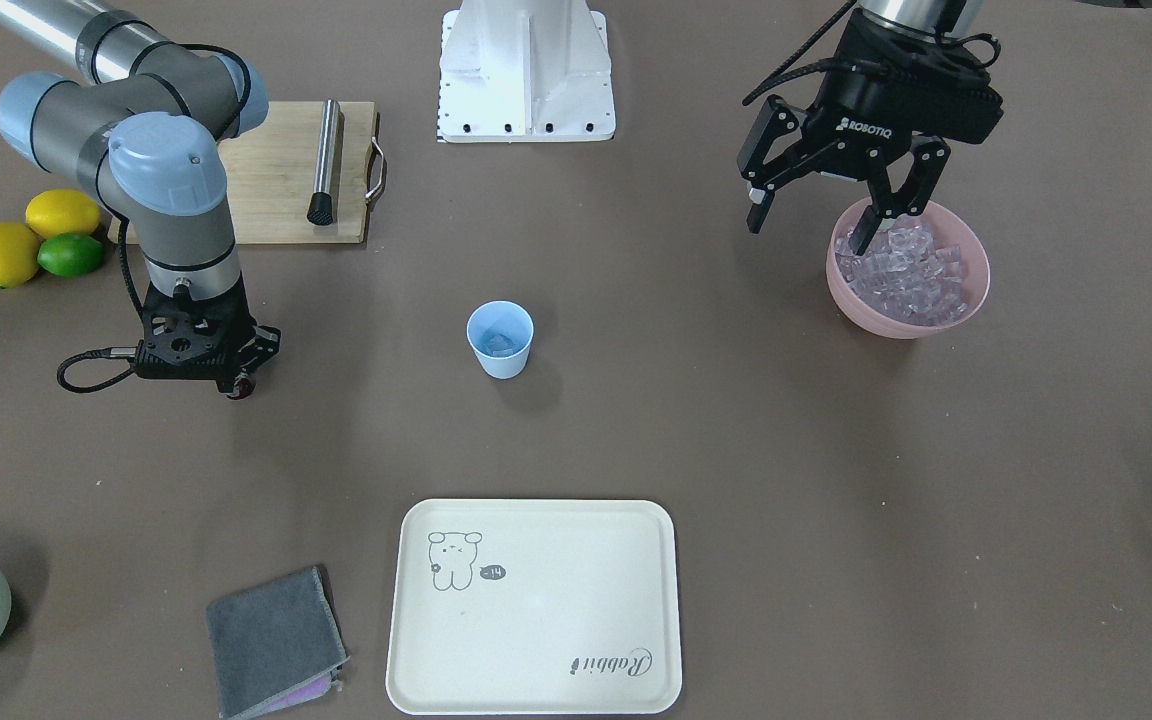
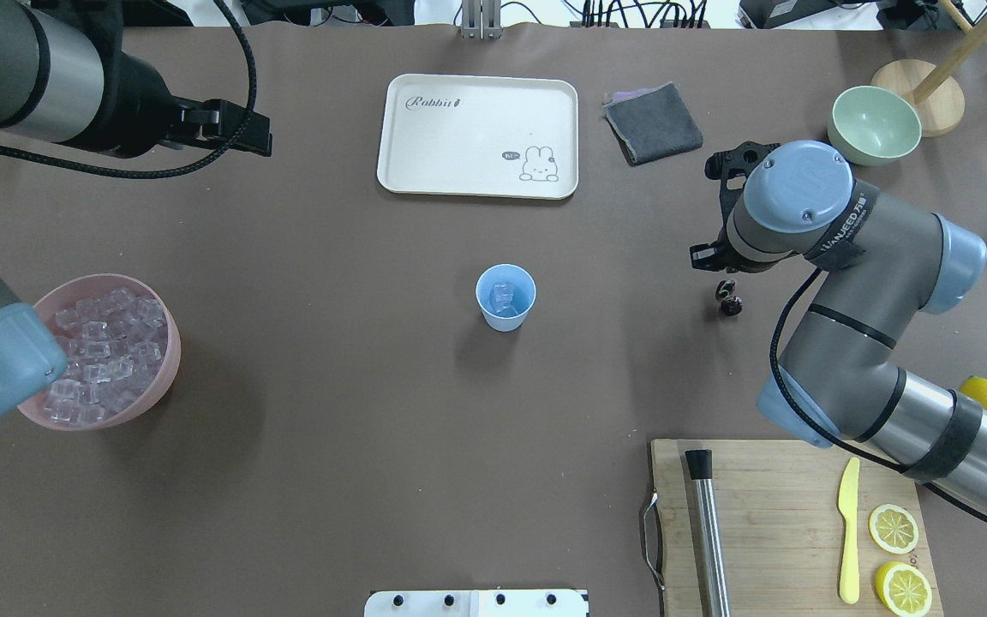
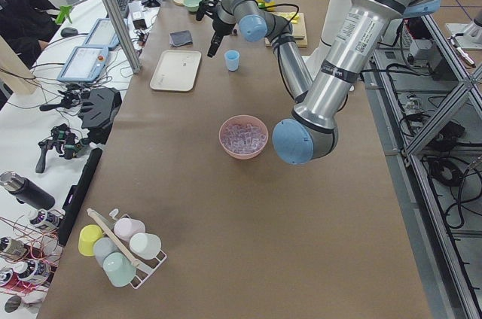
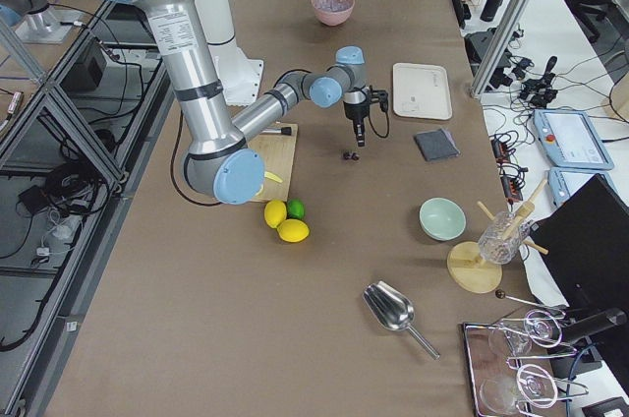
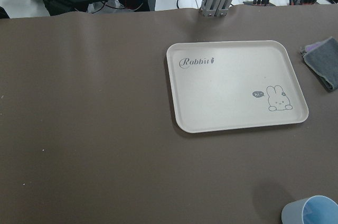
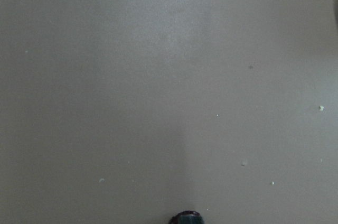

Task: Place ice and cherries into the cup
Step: 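Lower the right gripper and grasp the dark cherry by its stem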

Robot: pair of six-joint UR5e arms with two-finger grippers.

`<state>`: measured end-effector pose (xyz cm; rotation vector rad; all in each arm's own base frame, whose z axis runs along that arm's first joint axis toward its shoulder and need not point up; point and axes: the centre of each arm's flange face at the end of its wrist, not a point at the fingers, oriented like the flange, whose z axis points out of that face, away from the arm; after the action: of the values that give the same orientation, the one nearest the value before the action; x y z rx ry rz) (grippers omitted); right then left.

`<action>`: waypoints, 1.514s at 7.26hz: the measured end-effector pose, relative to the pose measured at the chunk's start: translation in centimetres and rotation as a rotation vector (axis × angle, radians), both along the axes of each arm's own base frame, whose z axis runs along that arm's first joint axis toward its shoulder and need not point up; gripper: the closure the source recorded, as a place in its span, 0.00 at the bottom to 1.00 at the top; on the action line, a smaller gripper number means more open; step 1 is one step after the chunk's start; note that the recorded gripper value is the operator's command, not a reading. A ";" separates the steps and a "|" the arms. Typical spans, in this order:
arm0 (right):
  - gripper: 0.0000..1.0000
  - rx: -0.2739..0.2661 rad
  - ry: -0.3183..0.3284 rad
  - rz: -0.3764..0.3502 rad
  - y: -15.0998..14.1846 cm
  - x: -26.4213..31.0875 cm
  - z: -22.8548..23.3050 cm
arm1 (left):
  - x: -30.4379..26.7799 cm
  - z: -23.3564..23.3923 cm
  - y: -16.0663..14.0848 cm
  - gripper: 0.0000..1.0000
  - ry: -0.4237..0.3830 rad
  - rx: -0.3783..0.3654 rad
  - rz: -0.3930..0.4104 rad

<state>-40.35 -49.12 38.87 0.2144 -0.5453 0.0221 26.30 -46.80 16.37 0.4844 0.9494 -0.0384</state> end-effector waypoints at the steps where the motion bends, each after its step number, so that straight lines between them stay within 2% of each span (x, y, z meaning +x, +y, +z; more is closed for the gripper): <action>1: 0.00 -0.002 0.011 -0.003 0.3 -0.4 0.5 | 0.1 0.0 0.0 0.02 0.000 0.000 0.001; 6: 0.00 -0.018 0.026 0.010 0.3 -0.9 1.4 | 0.1 -0.1 0.1 0.02 0.002 0.002 0.002; 9: 0.02 -0.066 0.023 -0.002 1.3 -0.9 3.0 | 0.0 -0.2 0.0 0.02 0.003 0.004 0.001; 10: 0.16 -0.078 0.021 -0.011 1.5 -1.0 3.3 | 0.0 -0.3 0.0 0.02 0.003 0.004 0.001; 11: 0.49 -0.086 0.019 -0.018 1.7 -1.3 3.4 | 0.0 -0.3 0.1 0.02 0.004 0.005 0.001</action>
<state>-41.63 -47.38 42.31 0.1258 -0.5261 0.0263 26.28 -46.71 16.03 0.4887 0.9539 -0.0365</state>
